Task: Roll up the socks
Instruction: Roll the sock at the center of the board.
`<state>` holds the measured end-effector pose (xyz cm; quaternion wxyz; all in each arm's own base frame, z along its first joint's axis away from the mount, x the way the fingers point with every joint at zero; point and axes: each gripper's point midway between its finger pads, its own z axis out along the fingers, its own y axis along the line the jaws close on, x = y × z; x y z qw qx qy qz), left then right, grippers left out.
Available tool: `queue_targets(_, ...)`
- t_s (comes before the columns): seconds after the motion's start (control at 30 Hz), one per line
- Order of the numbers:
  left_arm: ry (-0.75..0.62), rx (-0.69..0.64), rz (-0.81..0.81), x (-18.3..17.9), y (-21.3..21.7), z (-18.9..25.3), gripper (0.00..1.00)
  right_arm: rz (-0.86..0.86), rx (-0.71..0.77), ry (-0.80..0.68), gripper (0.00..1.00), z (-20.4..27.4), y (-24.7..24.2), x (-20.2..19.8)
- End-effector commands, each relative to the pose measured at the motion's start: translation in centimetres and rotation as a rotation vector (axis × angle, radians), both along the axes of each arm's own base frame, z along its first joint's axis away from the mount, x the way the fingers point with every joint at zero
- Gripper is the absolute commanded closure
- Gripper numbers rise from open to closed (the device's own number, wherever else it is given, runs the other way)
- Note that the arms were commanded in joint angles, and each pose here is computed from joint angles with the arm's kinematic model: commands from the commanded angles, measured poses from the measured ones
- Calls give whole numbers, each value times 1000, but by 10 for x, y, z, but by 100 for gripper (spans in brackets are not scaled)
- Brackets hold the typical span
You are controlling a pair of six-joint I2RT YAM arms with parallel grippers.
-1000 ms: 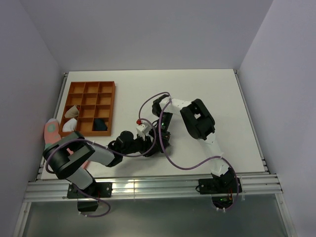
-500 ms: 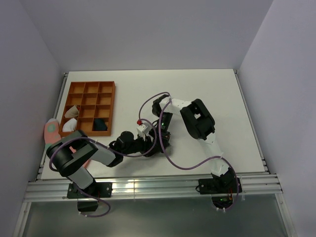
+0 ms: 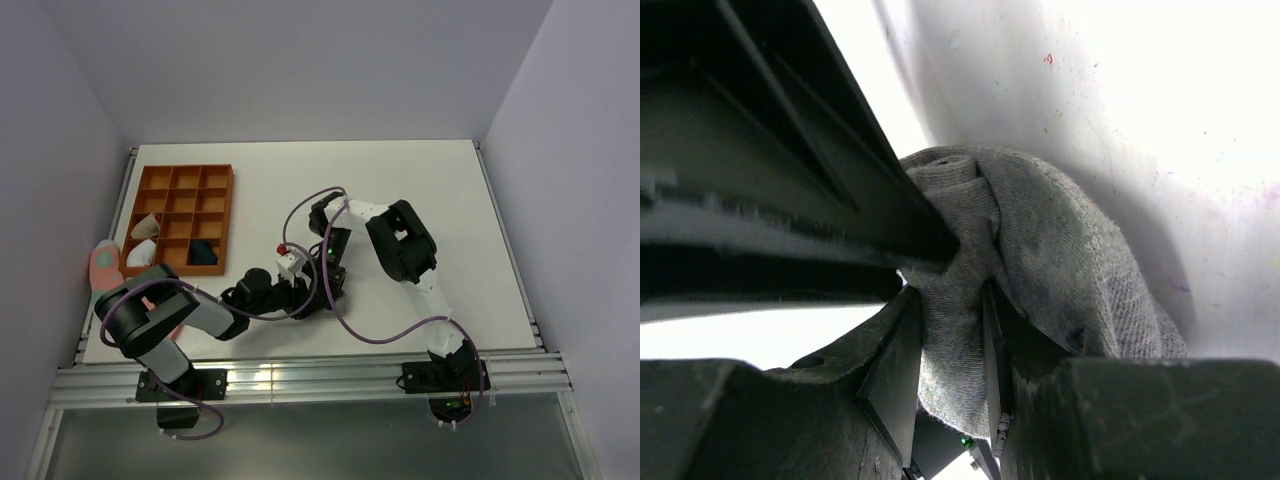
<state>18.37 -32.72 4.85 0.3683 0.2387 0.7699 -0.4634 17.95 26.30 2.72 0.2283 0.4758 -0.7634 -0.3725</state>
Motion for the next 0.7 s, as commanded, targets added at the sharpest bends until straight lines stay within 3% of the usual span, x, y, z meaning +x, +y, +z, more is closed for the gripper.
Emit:
queue_targets(0.0, 35, 61, 46, -8, 15, -19, 61, 56, 19, -173, 74, -30, -3, 25)
queue_targets(0.2, -3, 38, 138, 6, 23, -9, 58, 57, 12, -174, 75, -32, -6, 23)
queue_targets(0.53, 14, 29, 10, -1, 2, -12, 57, 58, 6, -175, 75, -32, -6, 23)
queue_targets(0.67, 47, 43, -4, -4, 0, -21, 62, 52, 9, -177, 75, -31, -6, 24)
